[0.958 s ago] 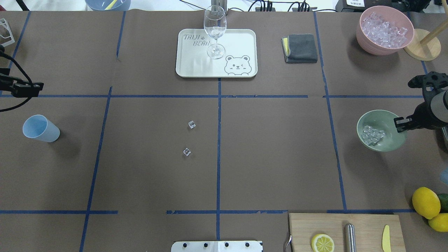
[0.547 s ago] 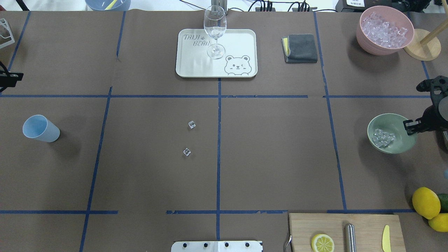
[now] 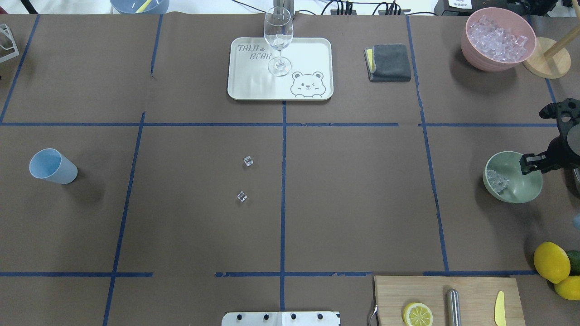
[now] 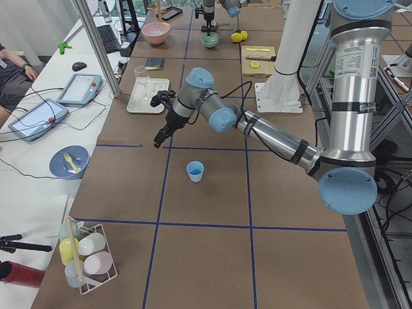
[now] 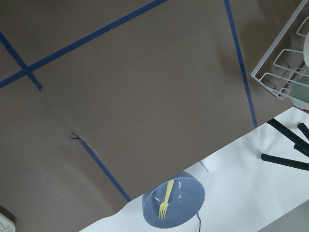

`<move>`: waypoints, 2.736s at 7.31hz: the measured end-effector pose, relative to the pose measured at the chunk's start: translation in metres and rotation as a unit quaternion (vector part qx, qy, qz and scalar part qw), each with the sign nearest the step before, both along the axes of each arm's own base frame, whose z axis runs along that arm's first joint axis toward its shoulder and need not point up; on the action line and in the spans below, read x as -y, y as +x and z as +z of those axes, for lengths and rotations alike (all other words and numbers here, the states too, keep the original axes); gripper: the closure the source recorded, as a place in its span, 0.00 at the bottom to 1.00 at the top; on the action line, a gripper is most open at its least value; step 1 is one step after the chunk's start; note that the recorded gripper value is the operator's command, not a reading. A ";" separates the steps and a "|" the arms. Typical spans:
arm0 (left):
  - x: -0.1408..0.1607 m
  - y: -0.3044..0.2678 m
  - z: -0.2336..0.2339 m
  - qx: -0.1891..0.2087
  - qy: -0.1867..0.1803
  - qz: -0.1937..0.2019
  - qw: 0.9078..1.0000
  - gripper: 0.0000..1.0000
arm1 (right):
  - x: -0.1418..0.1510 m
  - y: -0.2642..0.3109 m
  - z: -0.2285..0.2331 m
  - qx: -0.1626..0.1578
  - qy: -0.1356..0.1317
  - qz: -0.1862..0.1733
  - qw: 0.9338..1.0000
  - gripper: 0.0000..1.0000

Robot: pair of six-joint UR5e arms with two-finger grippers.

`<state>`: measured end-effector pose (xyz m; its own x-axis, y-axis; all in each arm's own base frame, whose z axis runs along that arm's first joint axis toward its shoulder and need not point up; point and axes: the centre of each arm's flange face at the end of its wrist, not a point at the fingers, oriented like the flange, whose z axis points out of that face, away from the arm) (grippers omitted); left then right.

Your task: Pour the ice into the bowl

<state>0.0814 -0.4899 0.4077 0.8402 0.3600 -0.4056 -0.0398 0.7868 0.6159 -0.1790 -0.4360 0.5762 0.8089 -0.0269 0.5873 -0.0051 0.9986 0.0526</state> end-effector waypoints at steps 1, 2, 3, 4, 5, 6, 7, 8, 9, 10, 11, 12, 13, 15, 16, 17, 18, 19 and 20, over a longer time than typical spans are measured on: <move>0.003 0.000 0.002 0.006 -0.010 0.009 1.000 0.00 | 0.005 0.016 0.000 -0.001 0.010 -0.001 1.000 0.00; 0.012 -0.008 0.003 0.017 -0.022 0.021 0.999 0.00 | 0.011 0.039 0.004 -0.009 0.026 -0.015 1.000 0.00; 0.027 -0.028 0.002 0.022 -0.038 0.033 0.998 0.00 | 0.021 0.069 0.009 -0.022 0.042 -0.032 0.998 0.00; 0.040 -0.054 0.003 0.019 -0.054 0.048 0.997 0.00 | 0.030 0.107 0.014 -0.024 0.051 -0.047 0.997 0.00; 0.046 -0.077 0.008 0.014 -0.071 0.058 0.996 0.00 | 0.035 0.148 0.027 -0.004 0.049 -0.054 0.997 0.00; 0.049 -0.095 0.021 0.007 -0.095 0.063 0.993 0.00 | 0.037 0.189 0.046 0.033 0.046 -0.051 0.997 0.00; 0.050 -0.104 0.039 -0.006 -0.119 0.069 0.990 0.00 | 0.036 0.222 0.060 0.068 0.045 -0.040 0.996 0.00; 0.050 -0.108 0.058 -0.019 -0.140 0.075 0.987 0.00 | 0.032 0.245 0.067 0.088 0.044 -0.024 0.995 0.00; 0.045 -0.112 0.078 -0.027 -0.160 0.075 0.984 0.00 | 0.028 0.257 0.069 0.093 0.045 -0.013 0.995 0.00; 0.035 -0.121 0.099 -0.032 -0.178 0.068 0.981 0.00 | 0.026 0.262 0.064 0.092 0.051 -0.009 0.994 0.00; 0.024 -0.131 0.116 -0.036 -0.192 0.059 0.979 0.00 | 0.025 0.263 0.057 0.091 0.059 -0.008 0.994 0.00; 0.013 -0.139 0.130 -0.043 -0.206 0.053 0.976 0.00 | 0.025 0.263 0.053 0.093 0.061 -0.007 0.994 0.00; 0.002 -0.142 0.146 -0.056 -0.222 0.052 0.972 0.00 | 0.024 0.263 0.053 0.096 0.054 -0.003 0.994 0.00; -0.024 -0.144 0.195 -0.073 -0.254 0.055 0.963 0.00 | 0.023 0.262 0.057 0.105 0.039 0.008 0.994 0.00; -0.032 -0.144 0.219 -0.079 -0.260 0.056 0.961 0.00 | 0.022 0.261 0.059 0.109 0.035 0.010 0.993 0.00; -0.035 -0.142 0.238 -0.088 -0.261 0.059 0.960 0.00 | 0.022 0.261 0.059 0.112 0.033 0.011 0.993 0.00; -0.034 -0.141 0.247 -0.094 -0.259 0.060 0.959 0.00 | 0.022 0.261 0.058 0.114 0.034 0.011 0.993 0.00; -0.033 -0.141 0.248 -0.096 -0.256 0.059 0.960 0.00 | 0.022 0.260 0.057 0.116 0.035 0.010 0.993 0.00; -0.031 -0.141 0.246 -0.096 -0.253 0.059 0.961 0.00 | 0.022 0.260 0.058 0.116 0.035 0.010 0.993 0.00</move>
<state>-0.0595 -0.4587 0.6534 0.6973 0.1639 -0.6978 -0.0705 0.9845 0.1609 0.0813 -0.4578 0.6338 0.6528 -0.0586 0.7553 -0.0457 0.9921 0.1165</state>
